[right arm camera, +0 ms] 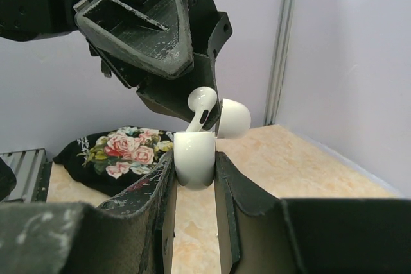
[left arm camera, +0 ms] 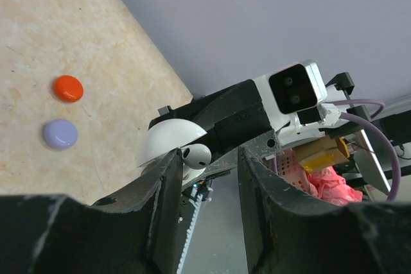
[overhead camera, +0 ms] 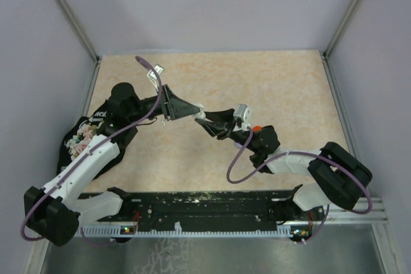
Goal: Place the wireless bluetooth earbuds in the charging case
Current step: Place the earbud in the charging case.
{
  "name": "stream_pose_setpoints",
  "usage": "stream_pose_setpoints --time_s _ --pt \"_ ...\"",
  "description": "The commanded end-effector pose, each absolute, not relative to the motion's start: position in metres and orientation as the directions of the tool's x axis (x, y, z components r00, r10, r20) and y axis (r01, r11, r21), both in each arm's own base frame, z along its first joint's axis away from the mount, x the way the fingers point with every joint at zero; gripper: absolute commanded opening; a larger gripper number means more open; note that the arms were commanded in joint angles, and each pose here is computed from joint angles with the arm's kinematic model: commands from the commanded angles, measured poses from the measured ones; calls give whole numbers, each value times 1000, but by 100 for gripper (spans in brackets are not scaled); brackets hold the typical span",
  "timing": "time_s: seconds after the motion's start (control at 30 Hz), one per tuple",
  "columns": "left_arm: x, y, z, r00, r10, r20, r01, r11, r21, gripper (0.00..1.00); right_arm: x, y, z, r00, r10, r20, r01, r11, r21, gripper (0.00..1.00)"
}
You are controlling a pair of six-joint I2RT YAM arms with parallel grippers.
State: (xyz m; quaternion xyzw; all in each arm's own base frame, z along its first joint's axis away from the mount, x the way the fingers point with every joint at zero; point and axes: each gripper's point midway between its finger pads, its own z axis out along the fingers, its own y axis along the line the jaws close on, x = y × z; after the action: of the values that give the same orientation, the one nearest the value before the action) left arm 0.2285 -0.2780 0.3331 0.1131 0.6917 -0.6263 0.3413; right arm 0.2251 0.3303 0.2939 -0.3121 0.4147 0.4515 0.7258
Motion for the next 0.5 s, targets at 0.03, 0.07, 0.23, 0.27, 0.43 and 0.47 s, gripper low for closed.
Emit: stream_pose_setpoints --time_s 0.03,0.07,0.23,0.27,0.43,0.47 --pt "235 -271 337 -699 -280 -658 599 274 -753 47 208 321 345 360 499 -788 -905 393 -165 0" --pt "234 -270 338 -696 -279 -662 601 279 -749 47 208 322 344 364 492 -791 -903 394 -171 0" --pt "235 -267 340 -679 -269 -683 609 313 -729 48 209 324 340 381 461 -802 -896 399 -197 0" --pt "235 -267 340 -678 -267 -685 611 315 -727 47 209 324 341 384 459 -801 -895 399 -201 0" --pt "235 -266 339 -676 -261 -689 610 327 -722 47 210 324 340 387 451 -804 -893 401 -205 0" --pt "235 -266 339 -676 -258 -690 609 333 -720 47 210 324 341 388 450 -804 -892 404 -204 0"
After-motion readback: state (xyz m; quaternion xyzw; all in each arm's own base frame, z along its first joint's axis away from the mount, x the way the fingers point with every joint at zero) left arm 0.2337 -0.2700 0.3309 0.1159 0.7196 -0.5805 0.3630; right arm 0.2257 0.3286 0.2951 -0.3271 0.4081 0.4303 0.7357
